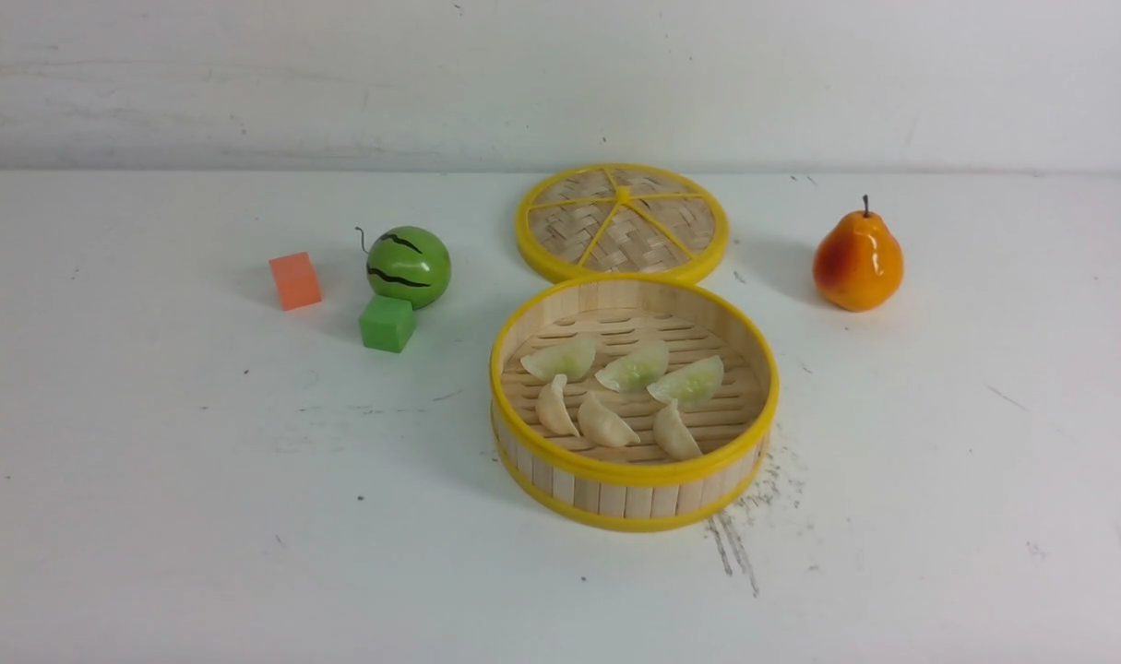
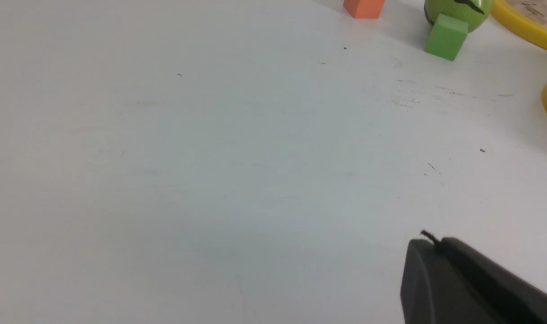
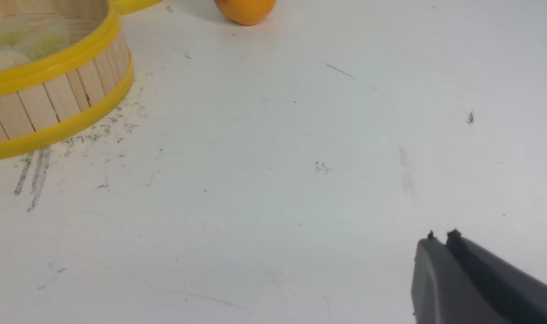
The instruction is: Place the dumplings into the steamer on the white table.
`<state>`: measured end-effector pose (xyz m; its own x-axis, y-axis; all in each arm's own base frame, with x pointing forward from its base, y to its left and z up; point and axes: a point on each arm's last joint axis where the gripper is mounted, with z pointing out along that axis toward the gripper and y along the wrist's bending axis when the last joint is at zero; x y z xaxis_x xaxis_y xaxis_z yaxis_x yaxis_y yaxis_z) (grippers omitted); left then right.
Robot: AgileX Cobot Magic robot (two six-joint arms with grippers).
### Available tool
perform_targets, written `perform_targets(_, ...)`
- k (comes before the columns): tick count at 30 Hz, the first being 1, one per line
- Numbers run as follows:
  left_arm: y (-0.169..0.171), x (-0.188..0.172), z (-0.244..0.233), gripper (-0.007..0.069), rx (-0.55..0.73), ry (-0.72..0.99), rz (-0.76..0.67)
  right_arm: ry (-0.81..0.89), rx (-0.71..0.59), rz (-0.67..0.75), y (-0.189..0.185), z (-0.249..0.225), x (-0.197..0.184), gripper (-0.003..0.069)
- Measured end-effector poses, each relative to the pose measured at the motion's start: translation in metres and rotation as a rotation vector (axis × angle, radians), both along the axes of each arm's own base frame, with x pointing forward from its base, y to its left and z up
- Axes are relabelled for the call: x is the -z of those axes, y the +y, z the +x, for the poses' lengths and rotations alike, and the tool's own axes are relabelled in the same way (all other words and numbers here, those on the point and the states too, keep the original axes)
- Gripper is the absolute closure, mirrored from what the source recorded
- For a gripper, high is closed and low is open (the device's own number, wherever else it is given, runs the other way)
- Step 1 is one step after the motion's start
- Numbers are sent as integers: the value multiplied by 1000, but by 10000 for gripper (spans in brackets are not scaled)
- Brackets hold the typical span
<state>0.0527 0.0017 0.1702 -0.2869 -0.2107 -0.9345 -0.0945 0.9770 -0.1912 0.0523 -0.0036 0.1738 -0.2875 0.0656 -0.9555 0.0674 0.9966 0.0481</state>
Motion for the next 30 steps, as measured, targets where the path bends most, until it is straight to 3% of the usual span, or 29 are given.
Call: perform_targets(30, 0, 0, 0, 639, -17, -1, -54, 0, 0, 0, 0, 0, 0, 603)
